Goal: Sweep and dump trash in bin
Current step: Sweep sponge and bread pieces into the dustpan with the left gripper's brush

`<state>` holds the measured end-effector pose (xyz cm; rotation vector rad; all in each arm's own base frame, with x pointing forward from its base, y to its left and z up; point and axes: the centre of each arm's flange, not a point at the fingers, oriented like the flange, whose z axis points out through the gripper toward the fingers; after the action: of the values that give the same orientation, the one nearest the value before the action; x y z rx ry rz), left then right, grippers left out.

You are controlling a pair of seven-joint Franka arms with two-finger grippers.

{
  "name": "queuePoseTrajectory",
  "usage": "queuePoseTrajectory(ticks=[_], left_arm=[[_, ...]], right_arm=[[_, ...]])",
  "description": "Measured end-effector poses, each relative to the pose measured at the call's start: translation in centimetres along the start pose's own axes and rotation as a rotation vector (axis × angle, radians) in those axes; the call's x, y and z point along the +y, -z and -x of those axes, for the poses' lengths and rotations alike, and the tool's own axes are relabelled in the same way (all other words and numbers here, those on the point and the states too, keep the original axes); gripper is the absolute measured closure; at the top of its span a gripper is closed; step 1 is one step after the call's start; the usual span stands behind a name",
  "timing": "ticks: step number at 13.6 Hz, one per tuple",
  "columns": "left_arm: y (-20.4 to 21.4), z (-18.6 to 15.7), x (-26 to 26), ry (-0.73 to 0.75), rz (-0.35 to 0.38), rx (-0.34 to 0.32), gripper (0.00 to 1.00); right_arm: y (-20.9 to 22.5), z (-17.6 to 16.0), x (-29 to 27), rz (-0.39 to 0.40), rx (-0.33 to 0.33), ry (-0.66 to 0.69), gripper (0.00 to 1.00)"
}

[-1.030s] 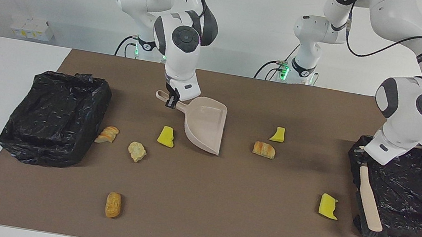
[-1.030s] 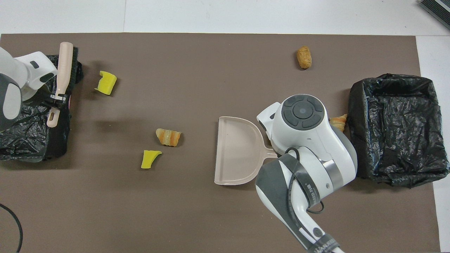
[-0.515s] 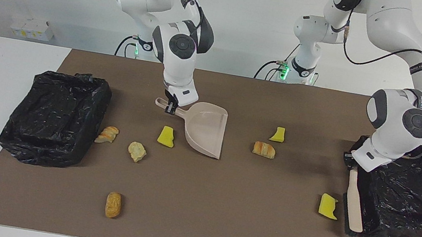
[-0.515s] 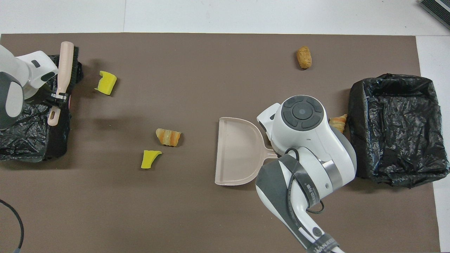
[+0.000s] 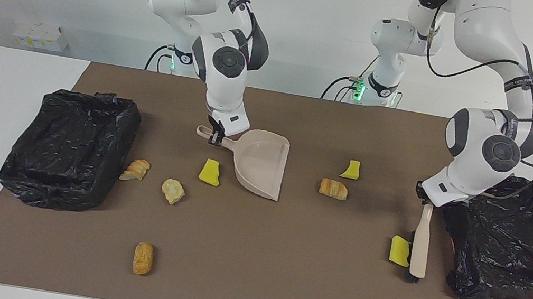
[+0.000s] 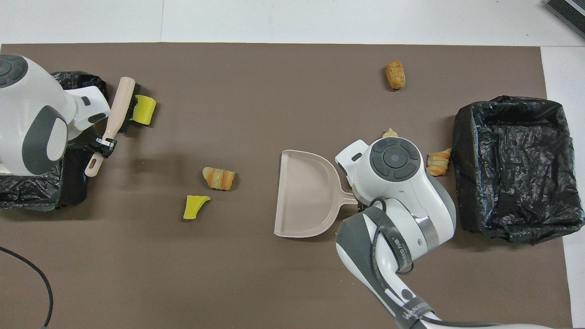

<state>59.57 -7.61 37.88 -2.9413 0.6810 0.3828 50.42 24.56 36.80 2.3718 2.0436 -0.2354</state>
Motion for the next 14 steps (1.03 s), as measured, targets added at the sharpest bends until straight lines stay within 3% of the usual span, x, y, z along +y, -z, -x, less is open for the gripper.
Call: queuePoseTrajectory(ticks=[8, 11, 14], left_arm=[[-1.1, 2.8, 13.7, -0.13, 0.128, -0.063, 0.73], [-0.3, 3.1, 19.2, -0.106, 0.118, -0.069, 0.73], [2.1, 4.1, 21.8, -0.034, 0.136, -0.032, 0.73]], right_arm=[[0.0, -0.2, -0.1, 0.0, 0.002, 0.003, 0.69], [0.0, -0.2, -0.1, 0.003, 0.004, 0.003, 0.69], [0.0, -0.2, -0.1, 0.006, 0.006, 0.003, 0.69]])
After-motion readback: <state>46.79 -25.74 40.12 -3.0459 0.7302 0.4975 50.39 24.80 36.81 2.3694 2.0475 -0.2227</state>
